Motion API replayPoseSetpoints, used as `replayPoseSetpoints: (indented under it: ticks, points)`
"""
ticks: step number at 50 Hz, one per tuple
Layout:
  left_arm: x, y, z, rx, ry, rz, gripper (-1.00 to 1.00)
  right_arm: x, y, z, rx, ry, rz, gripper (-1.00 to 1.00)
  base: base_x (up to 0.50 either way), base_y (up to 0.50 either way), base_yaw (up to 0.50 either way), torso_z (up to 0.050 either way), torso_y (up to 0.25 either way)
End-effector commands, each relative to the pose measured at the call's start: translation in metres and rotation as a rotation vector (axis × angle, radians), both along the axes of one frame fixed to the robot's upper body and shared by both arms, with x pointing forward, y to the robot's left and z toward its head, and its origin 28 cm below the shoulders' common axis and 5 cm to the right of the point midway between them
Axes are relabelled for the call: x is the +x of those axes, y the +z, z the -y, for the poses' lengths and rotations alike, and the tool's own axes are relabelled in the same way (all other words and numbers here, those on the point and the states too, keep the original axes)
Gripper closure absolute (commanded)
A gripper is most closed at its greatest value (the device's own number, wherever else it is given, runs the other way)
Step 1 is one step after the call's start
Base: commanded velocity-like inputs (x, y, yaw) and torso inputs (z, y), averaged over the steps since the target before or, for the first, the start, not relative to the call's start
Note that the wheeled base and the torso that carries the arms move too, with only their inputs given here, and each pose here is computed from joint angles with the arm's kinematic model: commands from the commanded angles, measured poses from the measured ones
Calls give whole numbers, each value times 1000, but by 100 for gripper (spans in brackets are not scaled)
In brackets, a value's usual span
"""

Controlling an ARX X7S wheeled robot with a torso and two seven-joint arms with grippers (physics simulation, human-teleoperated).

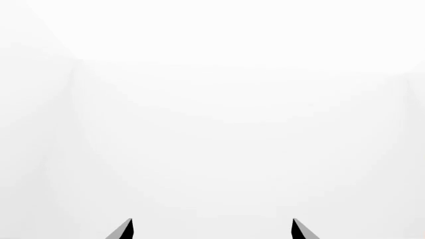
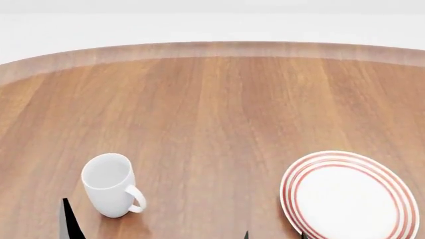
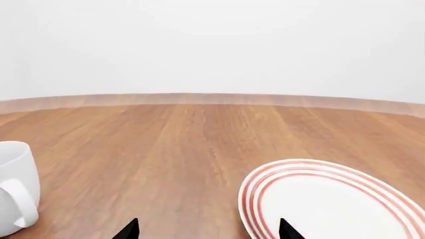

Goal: Pick up the red mug and put it on the plate

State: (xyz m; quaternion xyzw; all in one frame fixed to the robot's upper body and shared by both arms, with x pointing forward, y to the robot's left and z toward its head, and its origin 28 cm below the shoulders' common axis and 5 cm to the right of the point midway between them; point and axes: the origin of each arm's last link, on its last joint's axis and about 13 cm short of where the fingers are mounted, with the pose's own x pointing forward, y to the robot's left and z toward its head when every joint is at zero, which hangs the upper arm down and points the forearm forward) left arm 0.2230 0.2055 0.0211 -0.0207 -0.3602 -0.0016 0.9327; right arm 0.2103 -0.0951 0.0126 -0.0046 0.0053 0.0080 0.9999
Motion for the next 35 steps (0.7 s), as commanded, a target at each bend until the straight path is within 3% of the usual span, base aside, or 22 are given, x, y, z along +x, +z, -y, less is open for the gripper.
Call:
replayPoseSetpoints:
  ticks: [1,19,35]
  points:
    - [0,-1,0,-6,2,-4,-100,-6,4,-1,-16,7,20,-100,0,0,0,0,0]
    - [0,-2,0,-3,-7,-9,-100,-82,40,5,-101,74,85,-100,0,0,0,0,0]
    - [0,0,0,-2,-17,-1,-100,-136,37,0,-88,173,104,-100,0,0,0,0,0]
